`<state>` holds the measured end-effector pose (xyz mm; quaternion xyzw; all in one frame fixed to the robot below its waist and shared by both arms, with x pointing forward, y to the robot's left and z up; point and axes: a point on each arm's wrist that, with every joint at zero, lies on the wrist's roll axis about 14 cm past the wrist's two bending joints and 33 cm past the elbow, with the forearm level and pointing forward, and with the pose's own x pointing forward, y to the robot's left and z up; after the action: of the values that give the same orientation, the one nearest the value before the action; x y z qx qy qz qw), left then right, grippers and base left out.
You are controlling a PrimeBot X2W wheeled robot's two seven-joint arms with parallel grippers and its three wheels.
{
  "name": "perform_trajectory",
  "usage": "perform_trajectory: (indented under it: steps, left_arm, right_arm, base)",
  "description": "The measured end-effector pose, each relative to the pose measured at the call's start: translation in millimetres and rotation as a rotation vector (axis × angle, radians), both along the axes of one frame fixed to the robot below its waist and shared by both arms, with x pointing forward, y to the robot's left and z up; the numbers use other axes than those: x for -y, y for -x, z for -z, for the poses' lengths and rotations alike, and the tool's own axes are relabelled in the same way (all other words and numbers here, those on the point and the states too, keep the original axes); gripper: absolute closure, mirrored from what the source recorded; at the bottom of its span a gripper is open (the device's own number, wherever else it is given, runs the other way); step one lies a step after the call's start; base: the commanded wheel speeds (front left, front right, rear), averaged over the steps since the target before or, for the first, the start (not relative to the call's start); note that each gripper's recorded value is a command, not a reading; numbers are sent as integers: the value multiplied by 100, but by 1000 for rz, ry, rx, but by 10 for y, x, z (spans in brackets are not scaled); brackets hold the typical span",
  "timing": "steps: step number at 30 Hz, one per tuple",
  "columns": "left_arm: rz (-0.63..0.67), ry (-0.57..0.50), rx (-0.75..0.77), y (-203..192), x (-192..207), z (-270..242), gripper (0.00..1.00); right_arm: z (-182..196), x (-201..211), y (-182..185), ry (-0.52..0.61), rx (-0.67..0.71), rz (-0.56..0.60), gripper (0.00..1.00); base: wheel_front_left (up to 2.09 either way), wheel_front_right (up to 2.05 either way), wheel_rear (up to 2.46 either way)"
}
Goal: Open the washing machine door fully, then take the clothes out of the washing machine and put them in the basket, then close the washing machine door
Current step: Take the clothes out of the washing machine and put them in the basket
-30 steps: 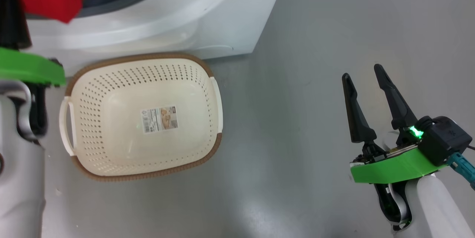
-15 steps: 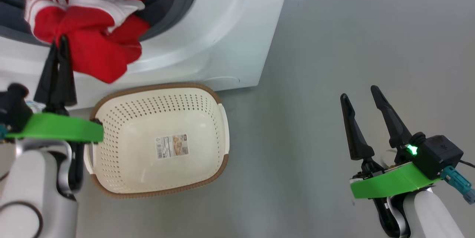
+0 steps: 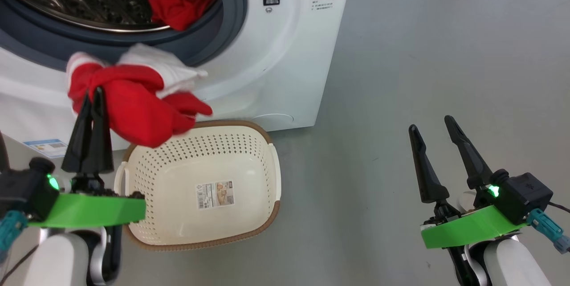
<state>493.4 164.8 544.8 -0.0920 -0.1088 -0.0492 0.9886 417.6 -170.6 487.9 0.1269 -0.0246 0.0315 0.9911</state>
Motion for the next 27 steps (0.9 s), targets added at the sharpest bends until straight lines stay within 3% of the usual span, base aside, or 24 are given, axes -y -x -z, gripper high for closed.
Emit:
perform_trajectory:
  steps: [10, 27]
  left_arm:
    - [11, 45, -26, 247, 105, 24, 100]
    - [24, 99, -354, 72, 150, 1220, 100]
  right_arm:
    - [-17, -46, 27, -4, 4, -12, 0]
    - [315, -135, -98, -10, -78, -38, 0]
  base:
    - [0, 0, 0]
    - [0, 0, 0]
